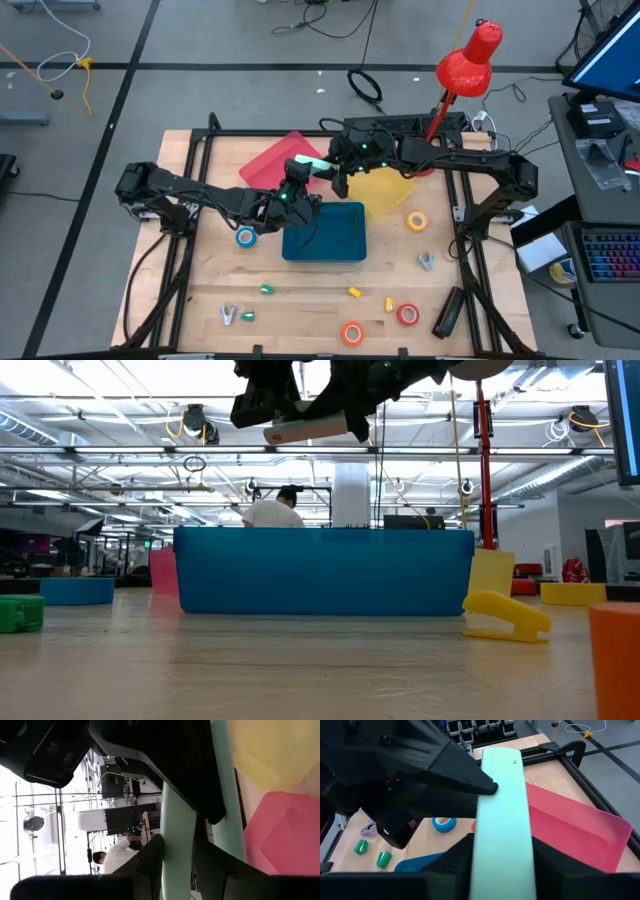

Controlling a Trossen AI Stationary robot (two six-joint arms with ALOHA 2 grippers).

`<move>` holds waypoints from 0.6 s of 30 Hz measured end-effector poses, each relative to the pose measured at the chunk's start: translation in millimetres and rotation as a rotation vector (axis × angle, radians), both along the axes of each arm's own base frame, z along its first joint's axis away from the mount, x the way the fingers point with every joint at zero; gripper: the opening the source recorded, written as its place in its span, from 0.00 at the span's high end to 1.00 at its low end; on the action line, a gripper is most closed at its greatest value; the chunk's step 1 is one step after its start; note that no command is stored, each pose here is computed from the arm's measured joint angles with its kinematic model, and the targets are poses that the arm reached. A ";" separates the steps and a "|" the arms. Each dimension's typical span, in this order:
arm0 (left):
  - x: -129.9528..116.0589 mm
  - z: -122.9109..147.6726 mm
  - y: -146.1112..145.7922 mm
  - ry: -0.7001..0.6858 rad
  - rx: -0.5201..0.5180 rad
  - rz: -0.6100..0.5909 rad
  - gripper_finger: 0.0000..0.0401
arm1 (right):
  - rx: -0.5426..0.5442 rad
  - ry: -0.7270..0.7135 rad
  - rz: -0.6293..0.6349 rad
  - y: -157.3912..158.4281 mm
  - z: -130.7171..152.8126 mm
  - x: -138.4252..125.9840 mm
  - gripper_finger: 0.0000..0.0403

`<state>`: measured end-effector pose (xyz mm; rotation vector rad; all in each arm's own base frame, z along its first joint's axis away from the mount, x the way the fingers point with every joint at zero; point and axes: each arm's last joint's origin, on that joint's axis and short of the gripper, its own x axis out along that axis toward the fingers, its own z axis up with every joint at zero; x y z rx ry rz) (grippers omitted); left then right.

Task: Pick and place Stapler, Stapler remover, tape
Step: Put the light blue stapler into the yellow bin

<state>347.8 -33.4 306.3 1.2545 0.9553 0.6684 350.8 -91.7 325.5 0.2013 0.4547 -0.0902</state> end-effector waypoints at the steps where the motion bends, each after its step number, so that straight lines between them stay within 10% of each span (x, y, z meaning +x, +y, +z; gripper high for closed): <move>1: 0.0 0.0 0.0 -0.001 -0.001 0.000 0.77 | 0.004 -0.002 0.009 0.0 0.1 0.0 0.72; 18: 0.2 3.0 -2.5 -0.114 0.000 0.071 0.73 | -0.001 0.036 -0.015 -0.8 -1.8 -2.4 0.72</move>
